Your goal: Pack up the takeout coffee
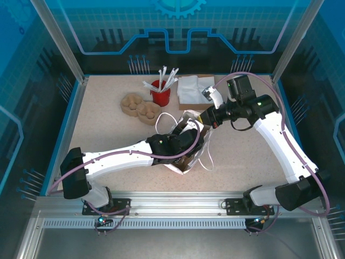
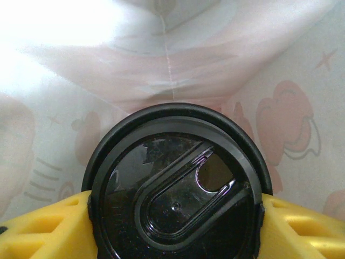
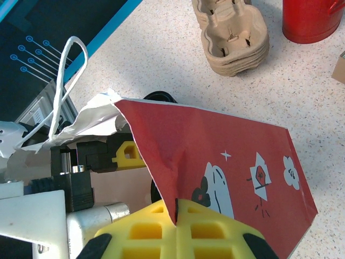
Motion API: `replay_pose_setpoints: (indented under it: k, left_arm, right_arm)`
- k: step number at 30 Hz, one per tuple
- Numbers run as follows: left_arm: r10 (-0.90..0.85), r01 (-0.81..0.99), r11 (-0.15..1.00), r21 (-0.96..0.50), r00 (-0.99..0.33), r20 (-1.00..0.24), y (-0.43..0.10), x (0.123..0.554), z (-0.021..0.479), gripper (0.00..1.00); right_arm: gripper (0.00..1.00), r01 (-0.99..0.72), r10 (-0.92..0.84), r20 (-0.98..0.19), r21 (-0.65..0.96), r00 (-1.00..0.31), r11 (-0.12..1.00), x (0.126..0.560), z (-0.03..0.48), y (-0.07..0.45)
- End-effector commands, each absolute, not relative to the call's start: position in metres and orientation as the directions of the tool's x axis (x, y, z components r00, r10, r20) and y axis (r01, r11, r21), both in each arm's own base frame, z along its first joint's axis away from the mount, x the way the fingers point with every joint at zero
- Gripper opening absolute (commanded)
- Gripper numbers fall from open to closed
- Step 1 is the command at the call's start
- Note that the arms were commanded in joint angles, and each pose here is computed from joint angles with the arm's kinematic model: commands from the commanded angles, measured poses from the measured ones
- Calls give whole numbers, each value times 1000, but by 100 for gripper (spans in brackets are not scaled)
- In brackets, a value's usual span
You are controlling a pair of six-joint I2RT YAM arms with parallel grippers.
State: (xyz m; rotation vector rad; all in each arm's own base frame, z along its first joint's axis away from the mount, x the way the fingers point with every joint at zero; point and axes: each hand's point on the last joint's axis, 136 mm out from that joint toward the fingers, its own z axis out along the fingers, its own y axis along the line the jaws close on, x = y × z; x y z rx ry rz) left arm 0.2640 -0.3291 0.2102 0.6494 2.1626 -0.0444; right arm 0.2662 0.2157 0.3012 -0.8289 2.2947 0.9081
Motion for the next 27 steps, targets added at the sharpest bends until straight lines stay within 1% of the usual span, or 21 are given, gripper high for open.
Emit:
replay_pose_setpoints:
  k: [1, 15, 27]
  left_arm:
    - [437, 443, 869, 222, -474, -765, -332, 273, 211, 61]
    - [431, 445, 869, 214, -472, -769, -336, 274, 202, 61]
    - [415, 444, 875, 196, -476, -776, -333, 271, 193, 62]
  right_arm:
    - [0, -723, -348, -662, 449, -664, 525, 247, 310, 223]
    - [0, -731, -337, -673, 464, -658, 500, 243, 315, 225]
    - [0, -725, -313, -684, 467, -659, 506, 245, 322, 226]
